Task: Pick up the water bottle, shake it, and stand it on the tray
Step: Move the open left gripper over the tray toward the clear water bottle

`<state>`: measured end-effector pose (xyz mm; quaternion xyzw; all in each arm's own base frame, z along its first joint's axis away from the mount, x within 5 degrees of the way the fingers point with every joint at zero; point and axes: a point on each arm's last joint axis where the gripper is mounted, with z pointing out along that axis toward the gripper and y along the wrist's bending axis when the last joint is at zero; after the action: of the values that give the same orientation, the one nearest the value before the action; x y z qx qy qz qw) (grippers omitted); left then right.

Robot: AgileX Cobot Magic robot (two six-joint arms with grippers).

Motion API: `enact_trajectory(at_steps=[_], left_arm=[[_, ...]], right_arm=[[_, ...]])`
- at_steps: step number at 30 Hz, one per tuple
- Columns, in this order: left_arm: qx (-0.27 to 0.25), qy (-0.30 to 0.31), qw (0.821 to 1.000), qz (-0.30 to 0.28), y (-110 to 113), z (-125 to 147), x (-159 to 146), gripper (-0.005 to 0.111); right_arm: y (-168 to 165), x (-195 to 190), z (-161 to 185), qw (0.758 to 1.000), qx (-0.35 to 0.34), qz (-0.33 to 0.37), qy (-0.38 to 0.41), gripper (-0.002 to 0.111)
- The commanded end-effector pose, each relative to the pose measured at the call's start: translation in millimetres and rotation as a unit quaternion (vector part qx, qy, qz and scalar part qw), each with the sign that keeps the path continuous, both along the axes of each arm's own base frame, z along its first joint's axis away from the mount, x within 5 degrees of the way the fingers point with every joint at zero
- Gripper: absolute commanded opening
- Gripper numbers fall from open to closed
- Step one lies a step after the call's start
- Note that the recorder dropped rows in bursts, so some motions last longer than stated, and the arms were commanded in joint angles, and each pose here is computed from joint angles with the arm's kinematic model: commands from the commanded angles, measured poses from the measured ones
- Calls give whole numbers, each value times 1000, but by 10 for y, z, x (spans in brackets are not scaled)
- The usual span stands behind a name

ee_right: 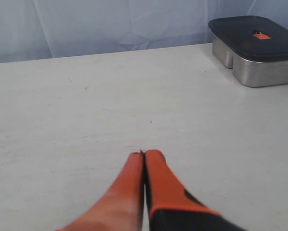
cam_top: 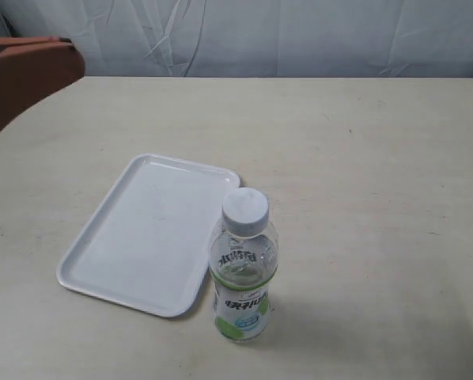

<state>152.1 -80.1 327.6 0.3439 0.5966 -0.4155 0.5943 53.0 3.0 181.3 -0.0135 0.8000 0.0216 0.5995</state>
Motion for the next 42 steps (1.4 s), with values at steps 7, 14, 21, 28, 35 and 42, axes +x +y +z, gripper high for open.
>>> enact_trajectory(at_steps=[7, 14, 21, 28, 35, 42], left_arm=[[16, 12, 1000, -18, -16, -56, 36, 1], [22, -24, 999, -31, -57, -56, 37, 51], [23, -46, 997, -57, -160, -91, 59, 106], [6, -45, 994, -102, -418, -258, 191, 106], [10, -40, 989, -143, -764, -598, 331, 106], [24, -13, 988, -151, -975, -962, 455, 106]], right_arm=[[-5, 1, -1, 1000, -2, -3, -8, 3], [-5, 1, -1, 1000, -2, -3, -8, 3], [-5, 1, -1, 1000, -2, -3, -8, 3], [-5, 1, -1, 1000, -2, -3, -8, 3], [-5, 1, -1, 1000, -2, -3, -8, 3], [-5, 1, -1, 1000, -2, -3, -8, 3]])
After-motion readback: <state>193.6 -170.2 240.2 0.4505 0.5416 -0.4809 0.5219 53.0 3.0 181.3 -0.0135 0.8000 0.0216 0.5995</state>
